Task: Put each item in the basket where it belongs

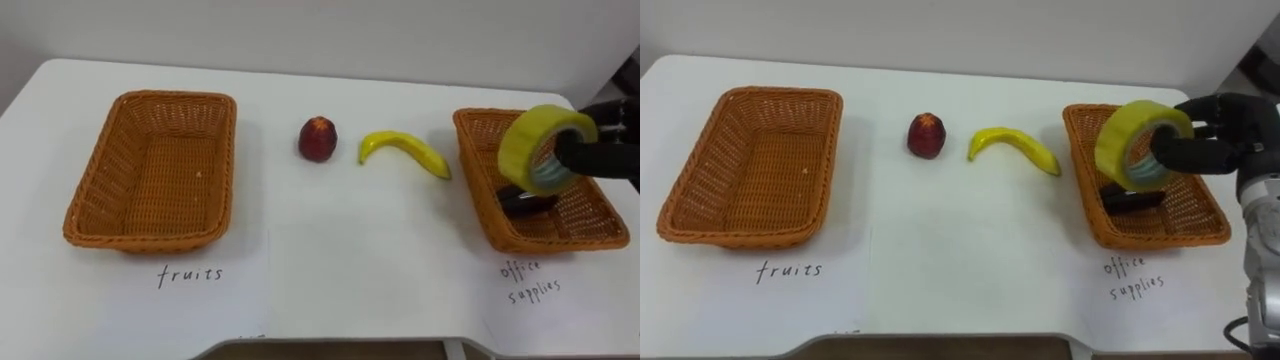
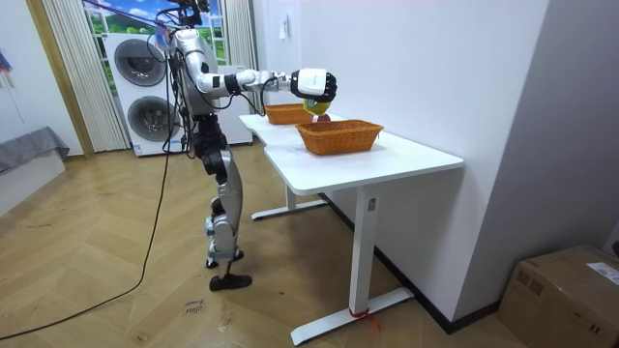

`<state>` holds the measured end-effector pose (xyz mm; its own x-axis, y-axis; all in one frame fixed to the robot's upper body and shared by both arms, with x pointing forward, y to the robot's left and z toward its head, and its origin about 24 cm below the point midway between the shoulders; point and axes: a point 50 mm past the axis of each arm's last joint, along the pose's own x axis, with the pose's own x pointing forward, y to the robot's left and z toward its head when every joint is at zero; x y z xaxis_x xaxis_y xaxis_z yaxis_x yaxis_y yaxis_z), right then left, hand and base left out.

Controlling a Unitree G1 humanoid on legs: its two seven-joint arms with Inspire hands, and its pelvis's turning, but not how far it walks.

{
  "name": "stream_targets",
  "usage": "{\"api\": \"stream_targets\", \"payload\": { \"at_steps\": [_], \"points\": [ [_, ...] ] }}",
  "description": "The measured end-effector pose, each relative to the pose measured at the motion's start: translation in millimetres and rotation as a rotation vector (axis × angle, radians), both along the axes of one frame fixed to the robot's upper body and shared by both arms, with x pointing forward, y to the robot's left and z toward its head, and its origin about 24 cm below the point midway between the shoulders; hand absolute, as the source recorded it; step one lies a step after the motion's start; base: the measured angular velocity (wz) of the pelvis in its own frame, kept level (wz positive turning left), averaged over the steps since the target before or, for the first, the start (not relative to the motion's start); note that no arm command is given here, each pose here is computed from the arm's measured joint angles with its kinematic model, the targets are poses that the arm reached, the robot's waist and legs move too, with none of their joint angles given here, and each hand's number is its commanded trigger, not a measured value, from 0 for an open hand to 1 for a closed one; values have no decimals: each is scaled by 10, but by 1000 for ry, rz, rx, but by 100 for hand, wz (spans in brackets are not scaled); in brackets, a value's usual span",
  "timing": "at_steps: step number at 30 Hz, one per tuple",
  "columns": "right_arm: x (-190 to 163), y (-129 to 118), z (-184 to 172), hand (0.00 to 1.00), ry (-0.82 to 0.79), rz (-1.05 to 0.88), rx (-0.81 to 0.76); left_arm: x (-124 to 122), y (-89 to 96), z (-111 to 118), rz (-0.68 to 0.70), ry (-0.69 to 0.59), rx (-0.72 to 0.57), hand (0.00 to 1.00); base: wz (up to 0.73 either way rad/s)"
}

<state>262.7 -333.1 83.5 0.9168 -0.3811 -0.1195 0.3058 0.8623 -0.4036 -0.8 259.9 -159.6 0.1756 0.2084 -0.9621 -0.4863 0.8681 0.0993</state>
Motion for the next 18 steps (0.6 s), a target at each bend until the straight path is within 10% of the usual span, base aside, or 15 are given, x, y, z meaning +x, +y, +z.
{"api": "stream_targets", "payload": {
  "at_steps": [18],
  "points": [
    [-78,-100,-372,100,172,-29,34,22,46,24,17,-15,-6,0,-2]
  ]
}}
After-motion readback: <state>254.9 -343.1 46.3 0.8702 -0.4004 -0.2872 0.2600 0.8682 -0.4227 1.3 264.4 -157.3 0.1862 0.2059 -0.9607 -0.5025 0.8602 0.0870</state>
